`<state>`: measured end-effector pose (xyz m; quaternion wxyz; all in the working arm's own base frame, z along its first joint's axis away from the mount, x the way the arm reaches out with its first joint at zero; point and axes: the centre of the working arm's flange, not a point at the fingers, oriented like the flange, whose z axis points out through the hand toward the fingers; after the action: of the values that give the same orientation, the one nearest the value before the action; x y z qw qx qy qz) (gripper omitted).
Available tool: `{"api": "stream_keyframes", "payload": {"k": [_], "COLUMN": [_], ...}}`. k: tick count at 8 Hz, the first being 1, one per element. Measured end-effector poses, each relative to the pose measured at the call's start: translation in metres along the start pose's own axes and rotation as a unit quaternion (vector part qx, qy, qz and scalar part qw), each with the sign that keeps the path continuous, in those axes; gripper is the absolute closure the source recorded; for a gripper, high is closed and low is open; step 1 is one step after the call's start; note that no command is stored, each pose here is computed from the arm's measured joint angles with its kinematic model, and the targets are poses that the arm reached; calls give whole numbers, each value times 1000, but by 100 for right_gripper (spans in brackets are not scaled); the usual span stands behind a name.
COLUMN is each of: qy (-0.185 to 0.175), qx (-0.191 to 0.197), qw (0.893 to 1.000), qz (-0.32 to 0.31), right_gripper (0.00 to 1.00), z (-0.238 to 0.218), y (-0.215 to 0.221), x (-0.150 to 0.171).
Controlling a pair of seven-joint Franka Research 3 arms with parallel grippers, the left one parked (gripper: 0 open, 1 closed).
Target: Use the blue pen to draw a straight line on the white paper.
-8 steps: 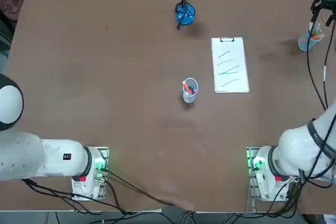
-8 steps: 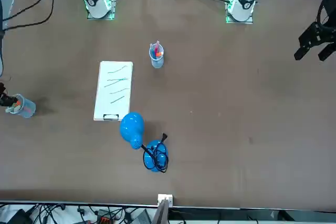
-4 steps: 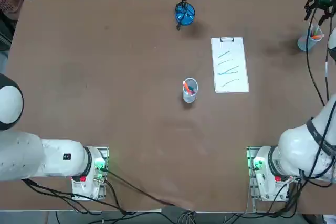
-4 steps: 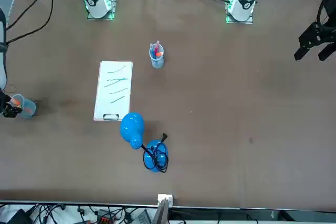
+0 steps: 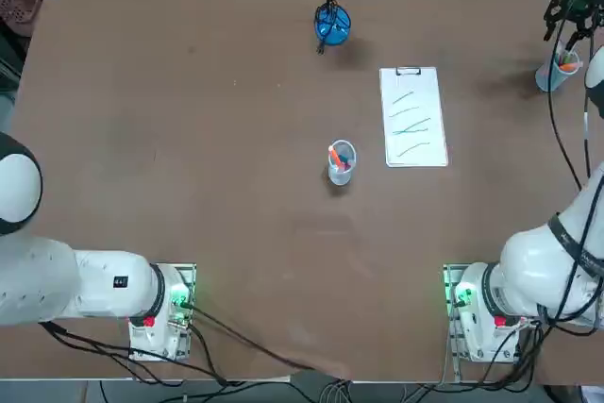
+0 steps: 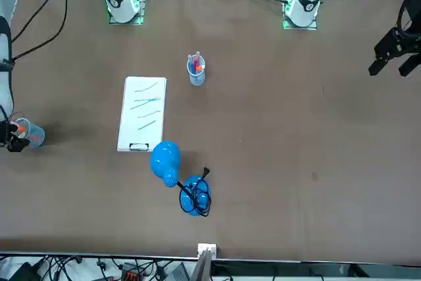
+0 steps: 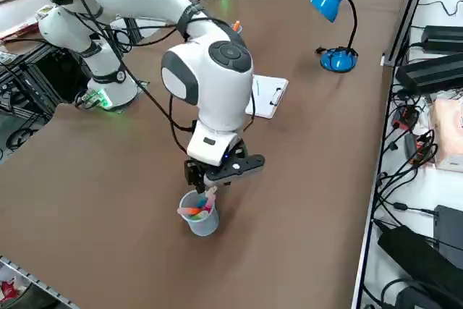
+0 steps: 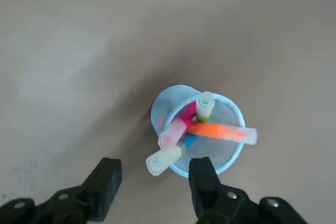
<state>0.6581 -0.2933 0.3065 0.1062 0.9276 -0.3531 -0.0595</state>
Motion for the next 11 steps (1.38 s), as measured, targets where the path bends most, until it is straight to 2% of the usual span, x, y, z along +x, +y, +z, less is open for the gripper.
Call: {"api": "stream_keyframes", "payload": {"k": [7, 11], "qy": [-9, -9], "qx": [-3, -2], "qw": [1000, 1000], "qz": [12, 18], "right_gripper": [28, 38], "z": [20, 25], "y": [14, 22], "x": [7, 10]}}
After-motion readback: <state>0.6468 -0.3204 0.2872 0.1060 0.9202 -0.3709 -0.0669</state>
